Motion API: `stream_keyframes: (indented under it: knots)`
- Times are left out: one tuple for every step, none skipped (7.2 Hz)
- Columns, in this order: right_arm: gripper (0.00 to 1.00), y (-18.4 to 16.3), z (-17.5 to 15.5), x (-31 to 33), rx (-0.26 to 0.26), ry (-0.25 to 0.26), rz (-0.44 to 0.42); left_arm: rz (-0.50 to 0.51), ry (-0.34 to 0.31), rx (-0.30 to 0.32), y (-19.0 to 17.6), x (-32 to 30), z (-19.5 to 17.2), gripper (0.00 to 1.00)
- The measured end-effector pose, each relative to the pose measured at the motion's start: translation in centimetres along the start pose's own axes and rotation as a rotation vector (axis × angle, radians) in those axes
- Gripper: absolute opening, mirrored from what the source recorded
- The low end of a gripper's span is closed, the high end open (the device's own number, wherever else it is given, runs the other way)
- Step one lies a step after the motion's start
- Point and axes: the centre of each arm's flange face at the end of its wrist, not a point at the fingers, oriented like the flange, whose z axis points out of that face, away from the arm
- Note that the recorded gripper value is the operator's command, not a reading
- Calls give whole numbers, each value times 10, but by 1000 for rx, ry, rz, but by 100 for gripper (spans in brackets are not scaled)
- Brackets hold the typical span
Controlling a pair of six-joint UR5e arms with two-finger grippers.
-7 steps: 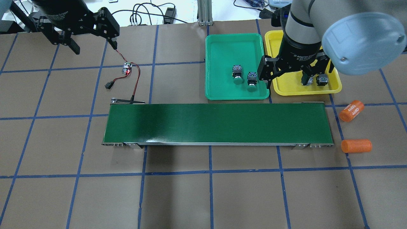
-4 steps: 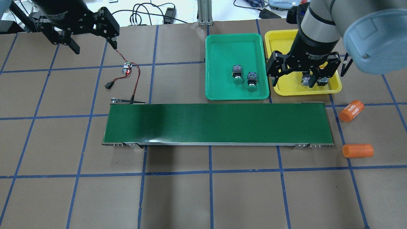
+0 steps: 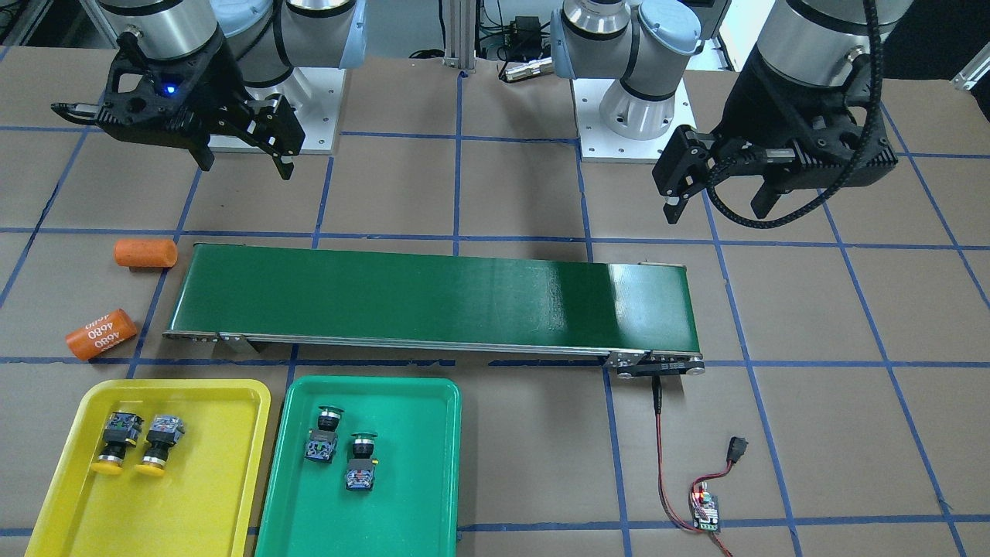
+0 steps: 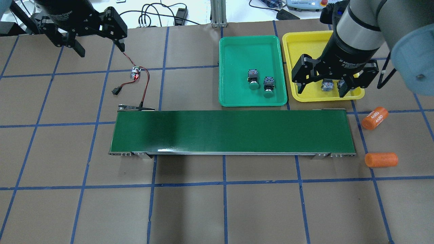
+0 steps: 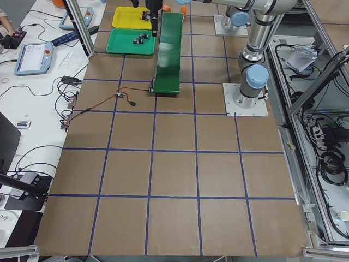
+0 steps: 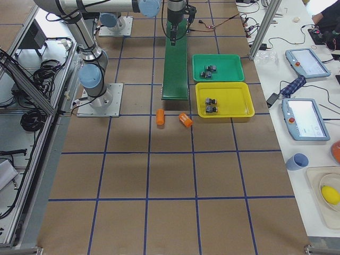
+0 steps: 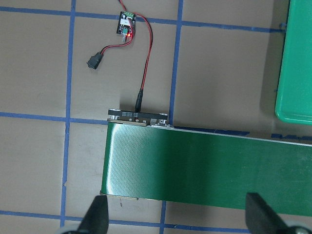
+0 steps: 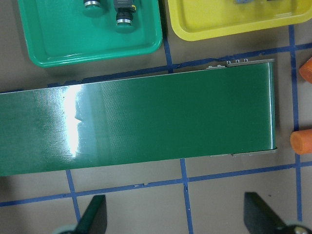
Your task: Sort buttons by color to trays
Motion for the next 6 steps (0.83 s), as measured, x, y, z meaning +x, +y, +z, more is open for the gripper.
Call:
stream_keyframes:
  knots:
    - [100,2,0,1,-7,10,-1,0,0,0,0,0,0,100]
    - [100,3,0,2,-13,15,-2,0,0,-1,0,0,0,100]
    - [100,4,1,3,-22,19,-3,0,0,-1,0,0,1,100]
    - [100,5,2,4,-32,21,-3,0,0,-1,0,0,1,100]
    - [100,5,3,4,-37,22,-3,0,-1,-1,0,0,1,100]
    - [100,6,3,4,-37,22,-4,0,0,-1,0,0,1,100]
